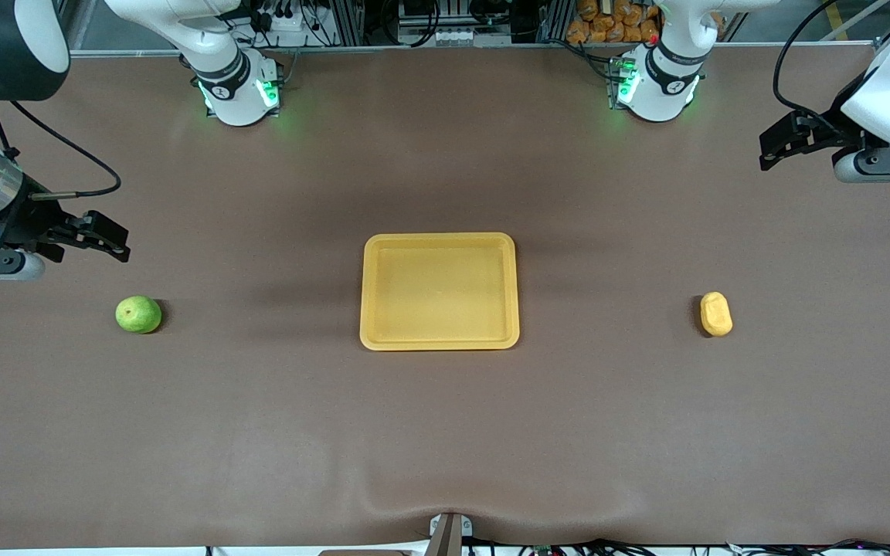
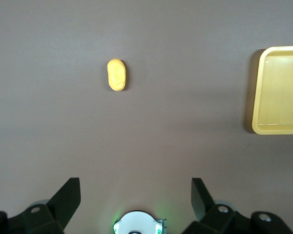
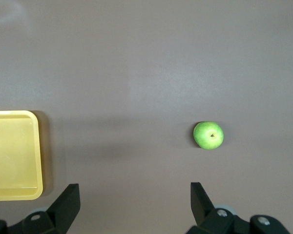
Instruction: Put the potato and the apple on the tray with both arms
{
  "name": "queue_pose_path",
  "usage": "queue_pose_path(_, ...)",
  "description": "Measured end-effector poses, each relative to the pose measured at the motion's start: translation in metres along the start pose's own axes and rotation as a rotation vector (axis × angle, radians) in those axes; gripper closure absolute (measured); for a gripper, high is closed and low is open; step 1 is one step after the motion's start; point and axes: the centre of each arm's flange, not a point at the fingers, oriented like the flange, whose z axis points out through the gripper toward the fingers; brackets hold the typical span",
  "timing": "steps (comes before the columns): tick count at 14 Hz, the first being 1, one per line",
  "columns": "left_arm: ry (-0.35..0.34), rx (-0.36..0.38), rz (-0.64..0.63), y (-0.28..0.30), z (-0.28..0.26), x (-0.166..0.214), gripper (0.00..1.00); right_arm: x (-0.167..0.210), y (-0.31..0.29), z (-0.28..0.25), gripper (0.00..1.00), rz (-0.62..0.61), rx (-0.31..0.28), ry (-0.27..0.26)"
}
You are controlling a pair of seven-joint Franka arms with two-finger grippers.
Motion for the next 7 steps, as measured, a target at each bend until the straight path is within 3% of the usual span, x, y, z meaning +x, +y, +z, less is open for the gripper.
queue_pose_path(7, 0.006, -0.002, -0.017, -0.009, -0.003, 0.0009, 0.0, 0.0001, 0.0008, 0.0001, 0.0, 0.001, 0.0, 0.0)
